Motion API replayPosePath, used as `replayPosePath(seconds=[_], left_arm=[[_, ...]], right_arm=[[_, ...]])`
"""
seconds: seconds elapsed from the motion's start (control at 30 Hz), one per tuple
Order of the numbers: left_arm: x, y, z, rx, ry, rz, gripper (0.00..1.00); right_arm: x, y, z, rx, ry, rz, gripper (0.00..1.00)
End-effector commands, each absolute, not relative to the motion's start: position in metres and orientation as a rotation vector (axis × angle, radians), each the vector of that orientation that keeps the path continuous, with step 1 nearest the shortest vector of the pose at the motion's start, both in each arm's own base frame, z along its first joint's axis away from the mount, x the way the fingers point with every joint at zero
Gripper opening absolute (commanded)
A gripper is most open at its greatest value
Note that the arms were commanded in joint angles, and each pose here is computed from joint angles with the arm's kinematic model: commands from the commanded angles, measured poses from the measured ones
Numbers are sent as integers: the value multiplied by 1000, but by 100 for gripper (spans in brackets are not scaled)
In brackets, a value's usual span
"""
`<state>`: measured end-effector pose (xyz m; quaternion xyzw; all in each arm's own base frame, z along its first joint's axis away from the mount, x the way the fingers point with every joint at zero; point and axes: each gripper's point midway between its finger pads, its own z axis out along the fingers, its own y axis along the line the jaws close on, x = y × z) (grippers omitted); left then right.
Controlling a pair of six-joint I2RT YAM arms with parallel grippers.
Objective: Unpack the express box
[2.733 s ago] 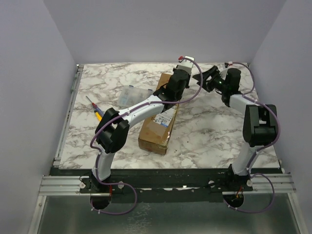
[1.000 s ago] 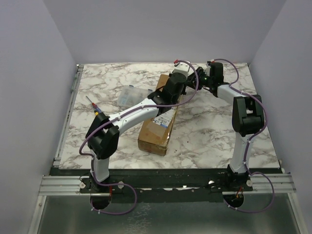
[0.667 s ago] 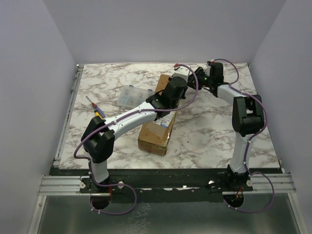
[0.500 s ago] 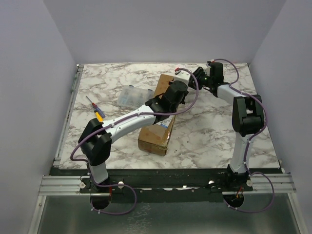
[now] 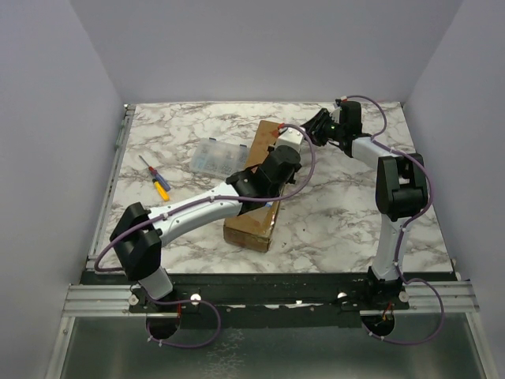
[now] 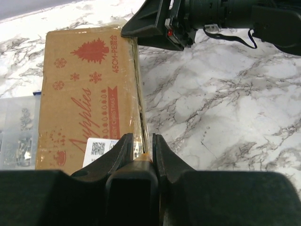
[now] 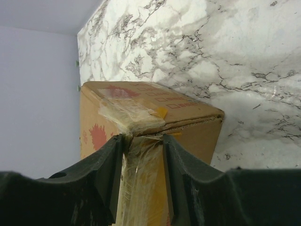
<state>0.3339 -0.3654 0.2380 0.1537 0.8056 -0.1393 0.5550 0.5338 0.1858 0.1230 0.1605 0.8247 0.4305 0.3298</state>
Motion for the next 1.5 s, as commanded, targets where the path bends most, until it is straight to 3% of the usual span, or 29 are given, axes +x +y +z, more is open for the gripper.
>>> replayPosePath(seconds=[0.0,1.47], left_arm=[[296,-356,229,399,1983,-346,0],[165,-343,202,467,2164,-426,0]], right_arm=[[537,170,97,478,2201,1001,43],[537,164,94,550,2195,939,41]])
